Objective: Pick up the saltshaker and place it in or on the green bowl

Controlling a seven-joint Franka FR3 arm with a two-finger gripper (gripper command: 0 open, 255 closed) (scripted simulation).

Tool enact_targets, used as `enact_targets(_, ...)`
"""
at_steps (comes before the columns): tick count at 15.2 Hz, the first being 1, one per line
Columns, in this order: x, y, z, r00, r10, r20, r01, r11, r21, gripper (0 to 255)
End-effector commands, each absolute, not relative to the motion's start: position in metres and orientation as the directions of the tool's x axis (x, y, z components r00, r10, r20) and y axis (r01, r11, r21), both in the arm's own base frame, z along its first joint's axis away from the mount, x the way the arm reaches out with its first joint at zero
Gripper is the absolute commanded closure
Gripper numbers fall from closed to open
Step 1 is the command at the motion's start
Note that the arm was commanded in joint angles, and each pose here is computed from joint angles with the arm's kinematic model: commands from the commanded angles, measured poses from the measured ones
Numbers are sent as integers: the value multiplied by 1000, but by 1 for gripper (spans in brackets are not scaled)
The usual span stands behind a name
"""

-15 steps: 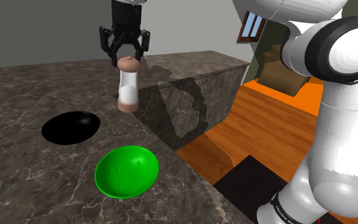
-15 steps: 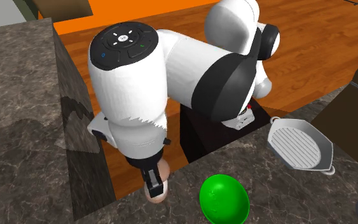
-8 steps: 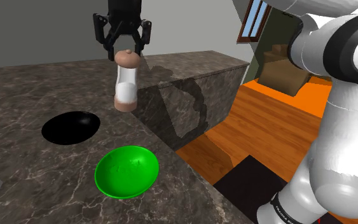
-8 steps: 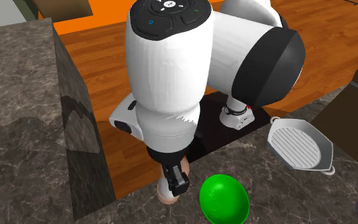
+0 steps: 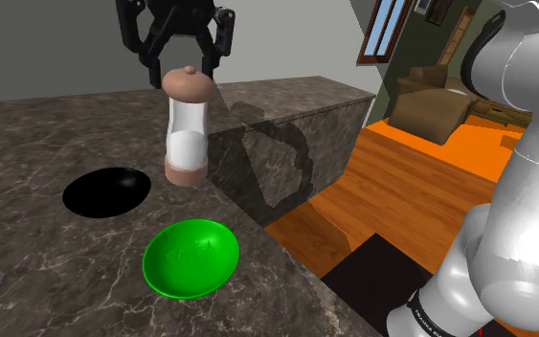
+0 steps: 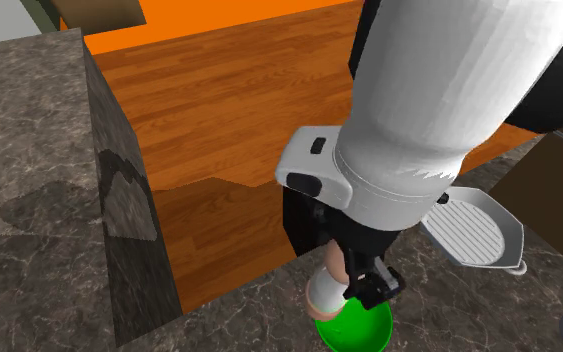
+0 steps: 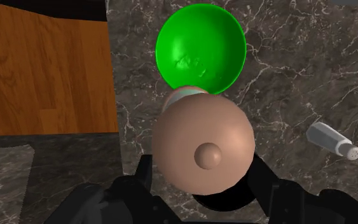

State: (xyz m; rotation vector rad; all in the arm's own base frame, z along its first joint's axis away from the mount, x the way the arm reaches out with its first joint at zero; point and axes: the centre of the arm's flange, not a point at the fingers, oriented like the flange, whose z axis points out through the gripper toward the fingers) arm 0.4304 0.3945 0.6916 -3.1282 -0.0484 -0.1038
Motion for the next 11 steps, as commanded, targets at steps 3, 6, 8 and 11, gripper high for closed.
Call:
enact_targets(3,384,416,707,997,29,66,30,-1000,-10,255)
enact_targets(6,372,422,706,997,29,66,30,-1000,-10,255)
enact_targets(8,372,422,696,997,29,66,30,-1000,-10,255)
enact_targets(11,372,422,680,997,29,66,30,-1000,-10,255)
